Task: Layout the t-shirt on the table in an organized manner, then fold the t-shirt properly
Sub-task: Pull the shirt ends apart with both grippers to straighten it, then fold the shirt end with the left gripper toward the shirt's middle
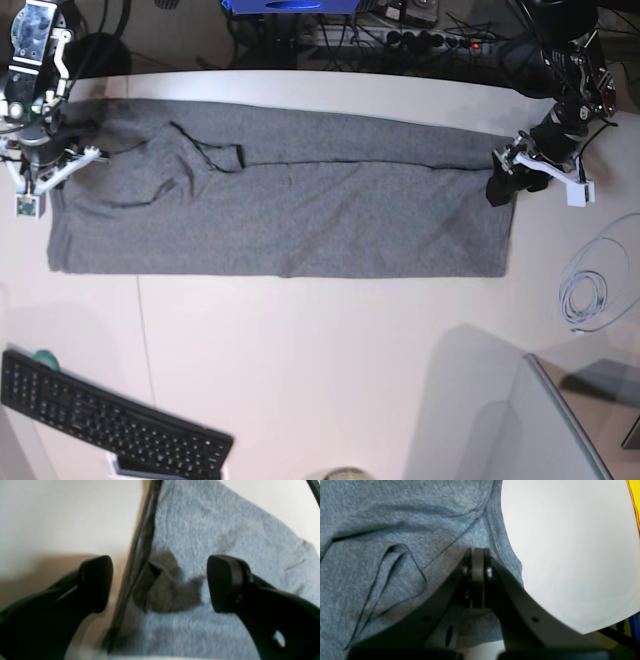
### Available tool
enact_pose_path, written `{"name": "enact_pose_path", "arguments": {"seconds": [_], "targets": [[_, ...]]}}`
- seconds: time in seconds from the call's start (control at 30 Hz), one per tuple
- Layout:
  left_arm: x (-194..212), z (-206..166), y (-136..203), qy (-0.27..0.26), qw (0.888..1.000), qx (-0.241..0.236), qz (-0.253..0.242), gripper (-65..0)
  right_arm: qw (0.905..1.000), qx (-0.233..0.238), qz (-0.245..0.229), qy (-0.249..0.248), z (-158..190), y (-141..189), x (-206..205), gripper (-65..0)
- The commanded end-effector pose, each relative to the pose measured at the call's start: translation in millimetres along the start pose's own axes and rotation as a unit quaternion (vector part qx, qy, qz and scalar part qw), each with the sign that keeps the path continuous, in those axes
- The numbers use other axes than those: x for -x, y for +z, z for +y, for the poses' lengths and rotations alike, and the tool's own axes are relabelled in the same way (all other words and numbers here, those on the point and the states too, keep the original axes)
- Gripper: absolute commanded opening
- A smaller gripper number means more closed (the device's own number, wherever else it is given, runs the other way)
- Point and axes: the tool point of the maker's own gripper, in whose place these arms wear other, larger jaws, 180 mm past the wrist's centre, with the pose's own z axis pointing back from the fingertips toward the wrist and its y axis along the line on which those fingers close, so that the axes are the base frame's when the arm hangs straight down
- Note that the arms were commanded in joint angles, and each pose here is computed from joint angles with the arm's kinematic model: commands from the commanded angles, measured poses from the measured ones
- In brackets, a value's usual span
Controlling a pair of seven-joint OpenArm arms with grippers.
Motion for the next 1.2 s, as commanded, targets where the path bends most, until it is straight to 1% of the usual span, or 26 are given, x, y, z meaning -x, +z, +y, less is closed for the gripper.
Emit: {"name": "enact_pose_path", "arguments": {"seconds": [0.0, 0.07, 0.17, 0.27, 0.3, 0.37, 0.4, 0.43, 0.5, 0.57, 0.6, 0.7, 0.87, 0.97, 1.07, 1.17], "targets": [[-11, 2, -1, -0.011, 1.0, 0.0, -0.008, -8.7, 0.9997, 0.006, -0.024, 0.003, -5, 2, -15, -64.8], [-3, 6, -7, -0.025, 1.0, -0.01, 0.015, -8.7, 0.9997, 0.006, -0.024, 0.003, -5, 2, -15, -64.8], [6, 10, -13, -0.047, 0.998, -0.022, 0.024, -8.9, 0.9997, 0.006, -0.024, 0.003, -5, 2, -15, -64.8], [19, 12, -15, -0.041, 0.998, -0.026, 0.03, -9.5, 0.9997, 0.006, -0.024, 0.003, -5, 2, -15, -64.8], [22, 14, -15, -0.038, 0.998, -0.028, 0.034, -12.0, 0.9997, 0.006, -0.024, 0.003, -5, 2, -15, -64.8], [30, 18, -14, -0.031, 0.998, -0.031, 0.043, -21.7, 0.9997, 0.006, -0.024, 0.003, -5, 2, -15, -64.8], [33, 19, -14, -0.028, 0.998, -0.031, 0.046, -28.0, 0.9997, 0.006, -0.024, 0.003, -5, 2, -15, -64.8], [34, 20, -14, -0.027, 0.998, -0.033, 0.048, -34.6, 0.9997, 0.006, -0.024, 0.003, -5, 2, -15, -64.8], [31, 26, -11, -0.031, 0.998, -0.037, 0.048, -50.0, 0.9997, 0.006, -0.024, 0.003, -5, 2, -15, -64.8], [30, 27, -10, -0.032, 0.998, -0.038, 0.049, -62.4, 0.9997, 0.006, -0.024, 0.003, -5, 2, -15, -64.8], [30, 27, -10, -0.032, 0.998, -0.038, 0.049, -65.0, 0.9997, 0.006, -0.024, 0.003, -5, 2, -15, -64.8], [23, 32, -8, -0.039, 0.997, -0.042, 0.045, -65.0, 0.9996, 0.006, -0.026, 0.003, -5, 2, -16, -64.8], [-20, 48, -3, -0.068, 0.996, -0.056, 0.022, -65.0, 0.9996, 0.006, -0.026, 0.004, -5, 3, -16, -64.8], [-39, 57, 3, -0.081, 0.995, -0.065, 0.012, -65.0, 0.9997, 0.006, -0.025, 0.004, -5, 3, -15, -64.8], [-61, 50, 9, -0.113, 0.991, -0.064, -0.009, -65.0, 0.9997, 0.006, -0.024, 0.004, -5, 3, -14, -64.8], [-65, 37, 24, -0.159, 0.985, -0.059, -0.018, -65.0, 0.9997, 0.006, -0.024, 0.004, -5, 3, -14, -64.8]]}}
